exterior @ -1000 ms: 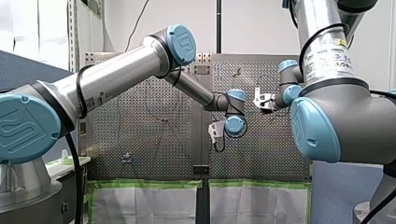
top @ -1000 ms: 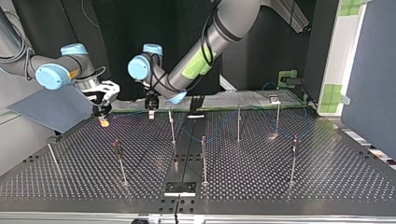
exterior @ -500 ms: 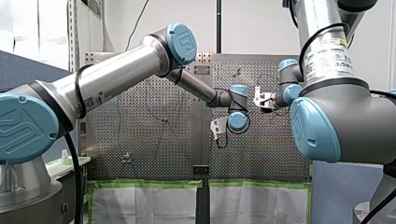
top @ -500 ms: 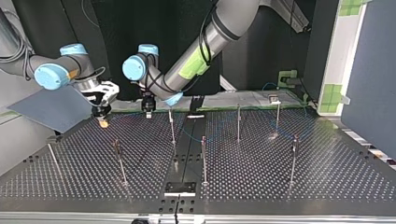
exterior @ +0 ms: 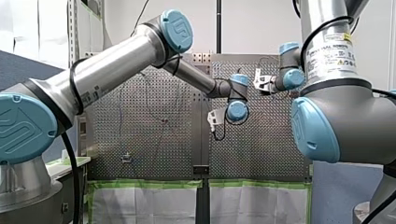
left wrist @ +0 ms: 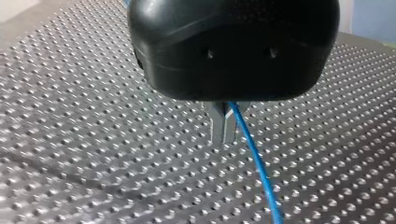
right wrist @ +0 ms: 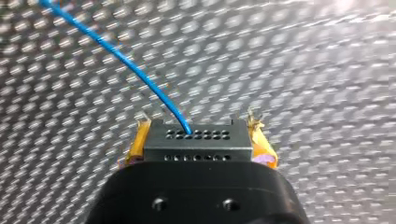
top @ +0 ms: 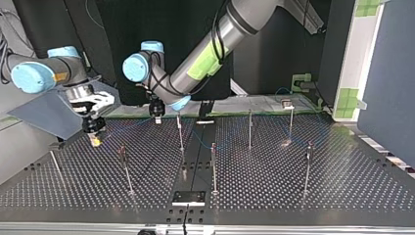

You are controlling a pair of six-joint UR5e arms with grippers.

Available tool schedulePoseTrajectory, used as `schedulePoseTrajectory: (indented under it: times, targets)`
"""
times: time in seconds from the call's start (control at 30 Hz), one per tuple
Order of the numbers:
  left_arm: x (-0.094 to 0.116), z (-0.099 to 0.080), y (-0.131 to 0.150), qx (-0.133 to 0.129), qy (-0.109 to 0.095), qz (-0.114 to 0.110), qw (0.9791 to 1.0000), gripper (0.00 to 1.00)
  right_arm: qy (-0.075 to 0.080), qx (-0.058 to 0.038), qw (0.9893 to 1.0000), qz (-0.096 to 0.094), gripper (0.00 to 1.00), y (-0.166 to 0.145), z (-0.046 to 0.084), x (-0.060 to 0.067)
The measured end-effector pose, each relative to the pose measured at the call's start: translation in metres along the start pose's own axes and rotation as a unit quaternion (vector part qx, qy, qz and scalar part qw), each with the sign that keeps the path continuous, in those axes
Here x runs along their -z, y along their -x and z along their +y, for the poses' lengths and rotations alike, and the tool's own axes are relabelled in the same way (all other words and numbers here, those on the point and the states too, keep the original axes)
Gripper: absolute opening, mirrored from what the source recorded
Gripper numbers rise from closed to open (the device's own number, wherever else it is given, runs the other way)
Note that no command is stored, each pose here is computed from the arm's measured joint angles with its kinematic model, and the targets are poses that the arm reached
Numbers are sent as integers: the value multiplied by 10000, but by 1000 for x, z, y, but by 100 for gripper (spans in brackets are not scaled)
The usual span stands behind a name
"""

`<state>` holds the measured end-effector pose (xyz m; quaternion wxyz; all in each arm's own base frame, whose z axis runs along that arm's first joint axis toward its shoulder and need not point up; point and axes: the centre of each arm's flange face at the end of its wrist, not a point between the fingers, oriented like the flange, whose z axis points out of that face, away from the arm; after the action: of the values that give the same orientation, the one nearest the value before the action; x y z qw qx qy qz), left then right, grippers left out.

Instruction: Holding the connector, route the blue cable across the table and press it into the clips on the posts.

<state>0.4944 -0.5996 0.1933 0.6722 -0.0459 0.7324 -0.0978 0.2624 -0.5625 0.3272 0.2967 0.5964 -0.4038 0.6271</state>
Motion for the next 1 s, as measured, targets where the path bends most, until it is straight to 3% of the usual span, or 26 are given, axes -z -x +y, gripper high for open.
schedulePoseTrajectory:
  times: [0.3,0.43,0.77,1.0]
  targets:
    - [13,3,30,93,-62,-220,9997,0,-102,34,9994,343,0,-53,-15,14]
    - [17,-3,59,228,-111,-371,9990,0,-115,60,9990,423,0,-68,-18,20]
    - [28,-17,154,670,-236,-864,9937,0,-154,65,9989,432,0,-72,-24,22]
    - [31,-17,183,774,-311,-1012,9914,0,-165,78,9988,464,0,-76,-25,21]
